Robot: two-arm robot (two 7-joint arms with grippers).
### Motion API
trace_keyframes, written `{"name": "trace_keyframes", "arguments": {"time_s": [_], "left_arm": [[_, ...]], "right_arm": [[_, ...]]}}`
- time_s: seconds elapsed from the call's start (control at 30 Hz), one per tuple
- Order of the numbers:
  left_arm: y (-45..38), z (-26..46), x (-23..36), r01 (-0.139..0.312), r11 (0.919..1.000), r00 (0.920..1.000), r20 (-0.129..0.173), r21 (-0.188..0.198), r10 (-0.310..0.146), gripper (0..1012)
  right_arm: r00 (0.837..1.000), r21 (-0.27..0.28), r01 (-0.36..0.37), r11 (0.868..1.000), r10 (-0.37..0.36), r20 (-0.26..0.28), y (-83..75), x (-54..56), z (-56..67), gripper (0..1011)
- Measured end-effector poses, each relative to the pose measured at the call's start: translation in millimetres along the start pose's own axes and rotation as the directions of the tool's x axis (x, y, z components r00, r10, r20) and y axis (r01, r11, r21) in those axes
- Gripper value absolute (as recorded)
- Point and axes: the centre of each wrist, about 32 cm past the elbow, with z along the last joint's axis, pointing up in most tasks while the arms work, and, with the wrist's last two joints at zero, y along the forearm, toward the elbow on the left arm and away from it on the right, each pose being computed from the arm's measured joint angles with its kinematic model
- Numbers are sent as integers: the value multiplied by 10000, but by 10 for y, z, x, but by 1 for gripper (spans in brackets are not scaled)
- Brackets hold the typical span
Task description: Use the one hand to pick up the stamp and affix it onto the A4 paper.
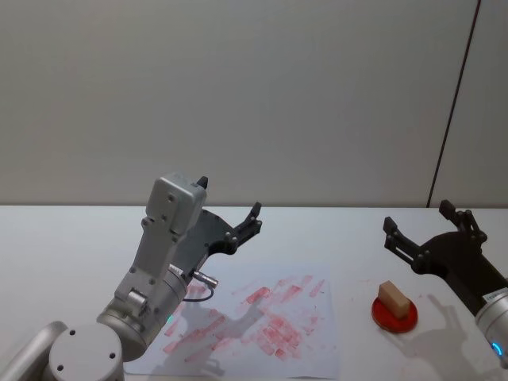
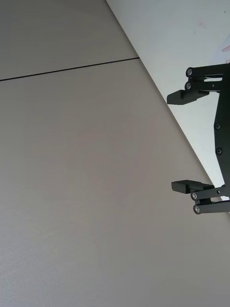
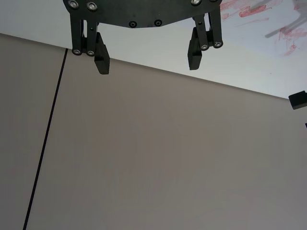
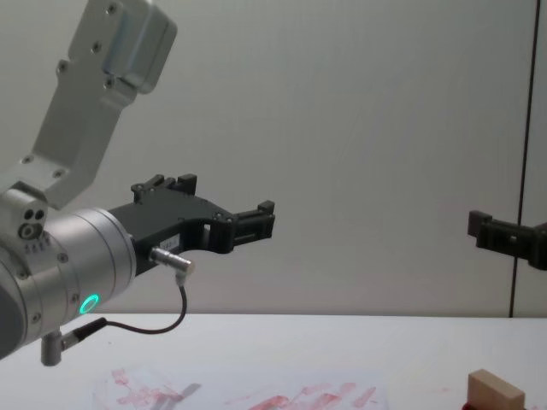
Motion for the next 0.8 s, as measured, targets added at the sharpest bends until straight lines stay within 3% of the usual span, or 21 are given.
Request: {"name": "trace_keyframes", "arguments": {"time_s": [0.8], "left_arm": [[0,0,0,0,10000,10000,0,1,0,1002]], "right_arm": [[10000,3,-23,10000,23,6,2,1,0,1001]]}}
